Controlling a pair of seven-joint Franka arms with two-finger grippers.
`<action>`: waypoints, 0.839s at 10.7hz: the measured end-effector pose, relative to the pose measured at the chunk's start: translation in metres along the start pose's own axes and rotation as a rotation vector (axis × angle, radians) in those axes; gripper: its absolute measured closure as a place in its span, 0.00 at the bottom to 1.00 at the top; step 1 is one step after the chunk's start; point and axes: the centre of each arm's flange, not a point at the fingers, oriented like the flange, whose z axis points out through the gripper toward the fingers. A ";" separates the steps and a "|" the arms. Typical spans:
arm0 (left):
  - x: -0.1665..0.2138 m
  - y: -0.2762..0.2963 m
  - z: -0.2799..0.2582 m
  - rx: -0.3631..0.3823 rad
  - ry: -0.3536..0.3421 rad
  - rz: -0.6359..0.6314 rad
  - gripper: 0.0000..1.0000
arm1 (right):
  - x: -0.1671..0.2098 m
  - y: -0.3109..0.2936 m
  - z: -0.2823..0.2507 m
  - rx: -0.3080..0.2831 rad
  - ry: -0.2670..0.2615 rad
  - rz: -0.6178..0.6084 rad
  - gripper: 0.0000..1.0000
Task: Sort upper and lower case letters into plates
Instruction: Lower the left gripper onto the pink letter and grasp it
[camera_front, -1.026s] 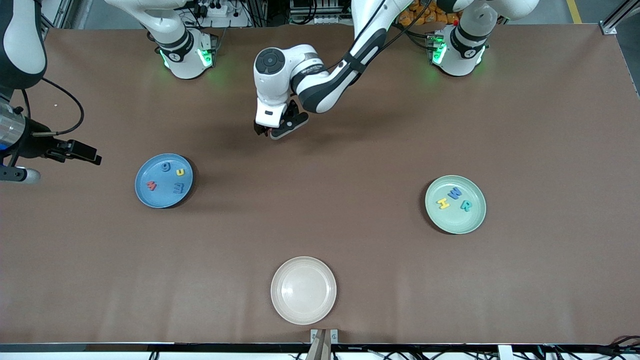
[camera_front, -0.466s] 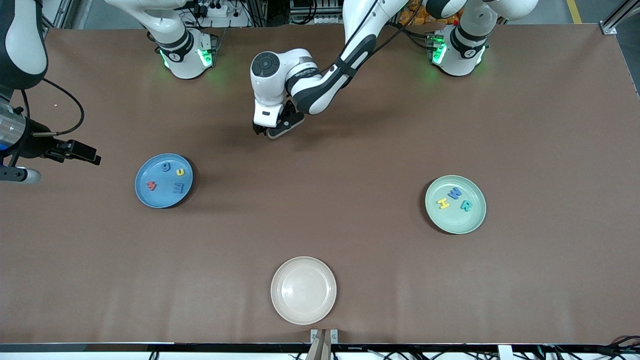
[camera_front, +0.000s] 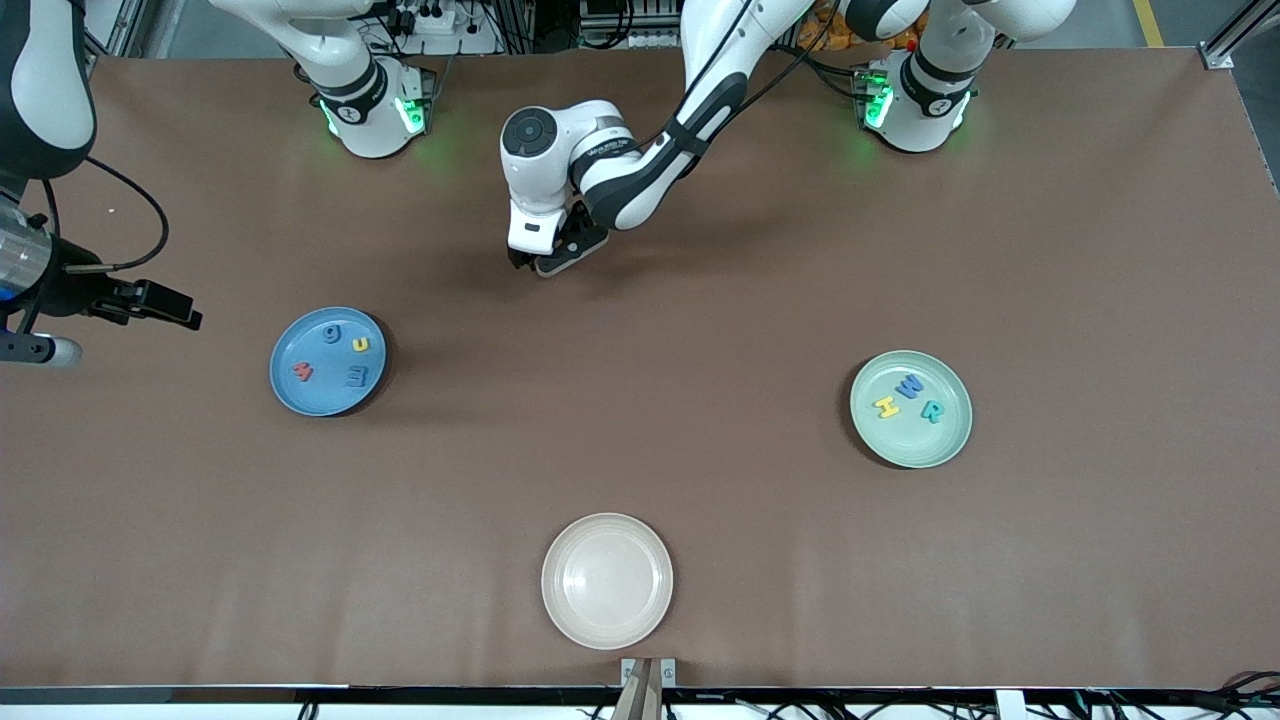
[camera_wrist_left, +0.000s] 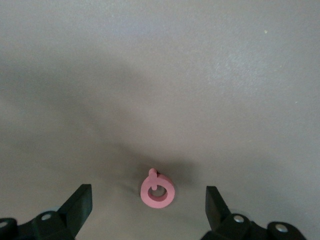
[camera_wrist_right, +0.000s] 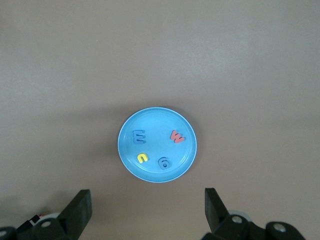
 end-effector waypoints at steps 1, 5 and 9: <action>-0.002 0.000 0.001 0.001 0.003 0.004 0.00 | 0.000 0.000 0.000 0.000 0.000 0.000 0.00; -0.001 0.001 0.000 -0.003 0.007 0.002 0.00 | 0.000 0.000 0.000 0.000 -0.001 0.000 0.00; 0.001 0.002 -0.001 -0.008 0.025 0.004 0.00 | 0.000 0.000 0.001 0.000 -0.001 0.000 0.00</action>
